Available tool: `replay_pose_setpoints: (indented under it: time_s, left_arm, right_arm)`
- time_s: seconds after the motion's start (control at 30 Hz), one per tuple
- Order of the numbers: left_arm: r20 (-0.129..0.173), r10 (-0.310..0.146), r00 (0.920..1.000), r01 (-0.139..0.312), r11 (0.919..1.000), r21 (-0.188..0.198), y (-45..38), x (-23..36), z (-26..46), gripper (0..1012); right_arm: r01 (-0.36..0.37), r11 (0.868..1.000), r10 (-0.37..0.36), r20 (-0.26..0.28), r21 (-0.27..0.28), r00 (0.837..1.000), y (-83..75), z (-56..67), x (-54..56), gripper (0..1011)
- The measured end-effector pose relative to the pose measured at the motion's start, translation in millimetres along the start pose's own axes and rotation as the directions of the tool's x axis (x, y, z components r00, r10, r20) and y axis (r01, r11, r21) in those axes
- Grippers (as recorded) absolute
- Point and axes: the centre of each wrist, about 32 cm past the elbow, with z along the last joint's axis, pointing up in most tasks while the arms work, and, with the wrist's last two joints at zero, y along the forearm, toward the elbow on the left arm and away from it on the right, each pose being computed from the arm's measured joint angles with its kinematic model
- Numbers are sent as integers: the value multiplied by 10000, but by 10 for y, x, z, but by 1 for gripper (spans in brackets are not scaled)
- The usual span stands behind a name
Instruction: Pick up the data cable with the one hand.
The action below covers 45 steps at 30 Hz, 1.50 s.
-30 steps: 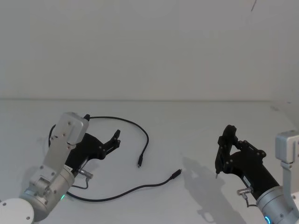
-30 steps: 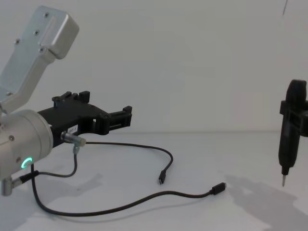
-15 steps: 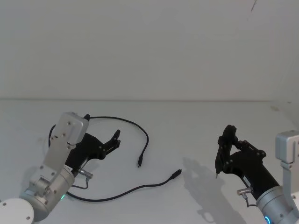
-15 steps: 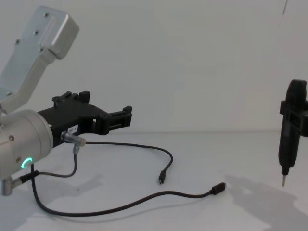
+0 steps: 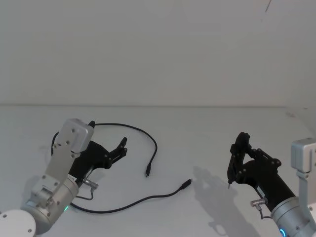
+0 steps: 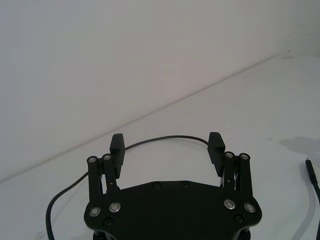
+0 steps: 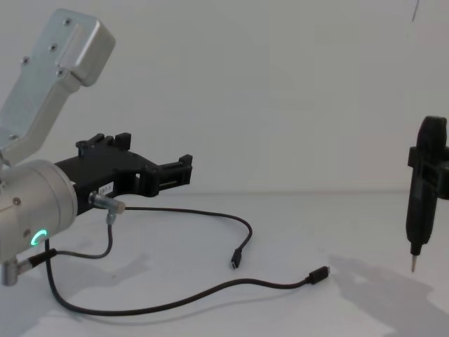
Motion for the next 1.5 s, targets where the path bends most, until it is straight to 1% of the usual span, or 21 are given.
replay_pose_setpoints:
  time_s: [0.2, 0.3, 0.57, 0.7, 0.8, 0.87, 0.93, 0.97, 1.03, 1.07, 1.13, 1.17, 1.2, 1.23, 1.27, 1.3, 1.37, 1.4, 1.43, 1.47, 1.5]
  left_arm:
    - [13, -38, 10000, 38, 10000, 2, -1, 3, 1, 1002]
    - [64, -182, 9998, 182, 9998, 20, -5, 11, 6, 1001]
    - [289, -1023, 9943, 1018, 9946, 199, -10, 56, 30, 1001]
    - [379, -1572, 9868, 1560, 9873, 311, -9, 89, 51, 1002]
    - [448, -2000, 9788, 1982, 9793, 415, -10, 121, 72, 1001]
    - [479, -2367, 9704, 2342, 9708, 523, -11, 146, 88, 1001]
    - [514, -2562, 9652, 2532, 9656, 585, -13, 165, 99, 1001]
    - [532, -2841, 9573, 2804, 9575, 676, -16, 185, 113, 1001]
    - [536, -3115, 9487, 3071, 9486, 765, -20, 203, 127, 1001]
    - [551, -3356, 9404, 3304, 9400, 854, -26, 223, 140, 1001]
    - [571, -3602, 9311, 3540, 9303, 958, -34, 244, 156, 1001]
    - [553, -3893, 9194, 3822, 9178, 1077, -44, 261, 172, 1001]
    - [553, -4016, 9142, 3939, 9122, 1132, -50, 270, 181, 1001]
    - [554, -4276, 9023, 4187, 8996, 1239, -66, 292, 203, 1002]
    - [554, -4276, 9023, 4187, 8996, 1239, -66, 292, 203, 1001]
    - [527, -4563, 8883, 4457, 8840, 1411, -80, 315, 214, 1001]
    - [490, -4807, 8755, 4687, 8695, 1561, -98, 333, 227, 1001]
    - [457, -5053, 8618, 4914, 8537, 1722, -121, 351, 241, 1002]
    - [430, -5167, 8551, 5021, 8459, 1800, -132, 359, 248, 1001]
    - [346, -5412, 8402, 5249, 8276, 1989, -154, 376, 259, 1001]
    - [311, -5511, 8339, 5340, 8196, 2074, -165, 383, 264, 1001]
  right_arm:
    - [0, 10000, 0, 0, 0, 10000, 0, 0, 0, 279]
    - [0, 10000, 0, 0, 0, 10000, 0, 0, 0, 279]
    - [0, 10000, 0, 0, 0, 10000, 0, 0, 0, 279]
    - [-1, 10000, 1, 0, -1, 10000, 0, 0, 0, 279]
    - [0, 10000, 0, -1, 0, 10000, 0, 0, 0, 279]
    - [0, 10000, 0, 0, 0, 10000, 0, 0, 0, 279]
    - [0, 10000, 0, -1, 0, 10000, 0, 0, 0, 279]
    - [0, 10000, 0, -1, 0, 10000, 0, 0, 0, 279]
    - [0, 10000, 0, -1, -1, 10000, 0, 0, 0, 279]
    - [0, 10000, 0, 0, 0, 10000, 0, 0, 0, 279]
    - [0, 10000, 0, -1, 0, 10000, 0, 0, 0, 279]
    - [-1, 10000, 1, 0, 0, 10000, 0, 0, 0, 279]
    - [0, 10000, 0, 0, 0, 10000, 0, 0, 0, 279]
    - [0, 10000, 0, 0, 0, 10000, 0, 0, 0, 279]
    - [0, 10000, 0, 0, 0, 10000, 0, 0, 0, 279]
    - [0, 10000, 0, 0, 0, 10000, 0, 0, 0, 279]
    - [0, 10000, 0, 0, 0, 10000, 0, 0, 0, 279]
    - [0, 10000, 0, 0, 0, 10000, 0, 0, 0, 279]
    - [1, 10000, -1, 0, -1, 10000, 0, 0, 0, 279]
    - [0, 10000, 0, 0, 0, 10000, 0, 0, 0, 279]
    - [0, 10000, 0, 0, 1, 10000, 0, 0, 0, 279]
